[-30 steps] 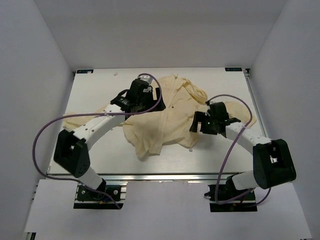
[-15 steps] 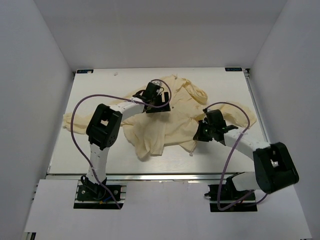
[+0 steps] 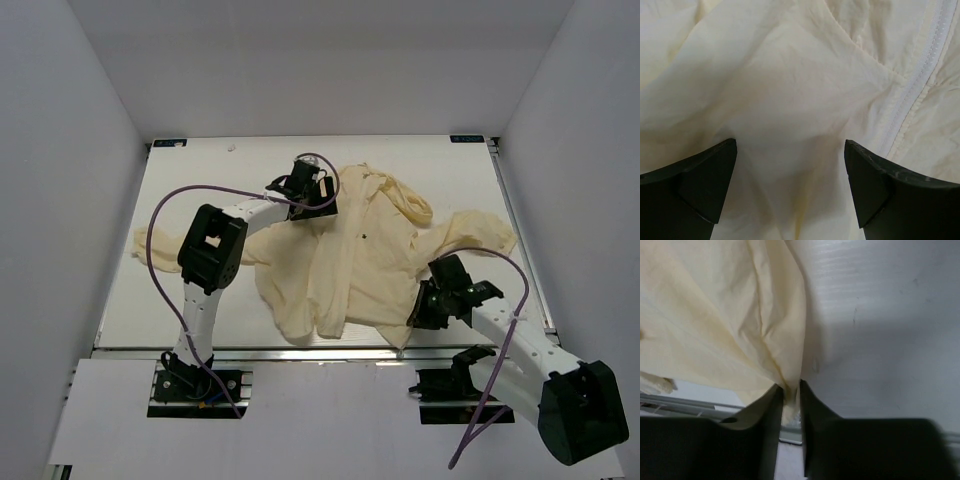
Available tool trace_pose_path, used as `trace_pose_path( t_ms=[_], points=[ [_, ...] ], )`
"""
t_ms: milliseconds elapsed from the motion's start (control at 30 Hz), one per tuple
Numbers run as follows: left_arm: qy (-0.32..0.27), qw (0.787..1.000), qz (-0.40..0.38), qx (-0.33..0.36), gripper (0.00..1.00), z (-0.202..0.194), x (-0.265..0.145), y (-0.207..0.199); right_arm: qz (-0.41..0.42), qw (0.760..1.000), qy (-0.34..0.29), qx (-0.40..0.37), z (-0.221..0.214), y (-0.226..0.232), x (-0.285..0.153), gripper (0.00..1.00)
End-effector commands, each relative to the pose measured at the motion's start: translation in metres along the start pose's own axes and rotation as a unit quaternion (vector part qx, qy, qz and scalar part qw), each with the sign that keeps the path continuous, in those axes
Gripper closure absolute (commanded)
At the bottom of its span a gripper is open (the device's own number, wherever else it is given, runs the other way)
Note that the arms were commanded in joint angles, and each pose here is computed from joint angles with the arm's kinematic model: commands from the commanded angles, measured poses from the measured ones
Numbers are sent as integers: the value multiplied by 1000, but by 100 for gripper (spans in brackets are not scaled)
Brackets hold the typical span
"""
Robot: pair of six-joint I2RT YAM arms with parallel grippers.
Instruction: Zip up the jacket
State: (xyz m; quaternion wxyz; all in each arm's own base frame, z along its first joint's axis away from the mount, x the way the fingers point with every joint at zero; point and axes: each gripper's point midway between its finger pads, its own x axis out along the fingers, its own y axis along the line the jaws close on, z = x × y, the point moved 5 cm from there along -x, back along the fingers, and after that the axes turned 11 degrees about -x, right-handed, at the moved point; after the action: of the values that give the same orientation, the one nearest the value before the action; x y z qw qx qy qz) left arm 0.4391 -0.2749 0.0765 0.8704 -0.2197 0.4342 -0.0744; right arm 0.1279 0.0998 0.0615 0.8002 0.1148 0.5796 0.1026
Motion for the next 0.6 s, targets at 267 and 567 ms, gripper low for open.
trace_pose_path(
  t_ms=[267, 567],
  points=[
    [-120, 991, -48, 16, 2, 90, -118, -55, -33, 972, -227, -40, 114, 40, -132, 11],
    [-196, 977, 80, -25, 2, 74, -260, 15, -37, 949, -312, -29, 135, 42, -156, 11]
  ],
)
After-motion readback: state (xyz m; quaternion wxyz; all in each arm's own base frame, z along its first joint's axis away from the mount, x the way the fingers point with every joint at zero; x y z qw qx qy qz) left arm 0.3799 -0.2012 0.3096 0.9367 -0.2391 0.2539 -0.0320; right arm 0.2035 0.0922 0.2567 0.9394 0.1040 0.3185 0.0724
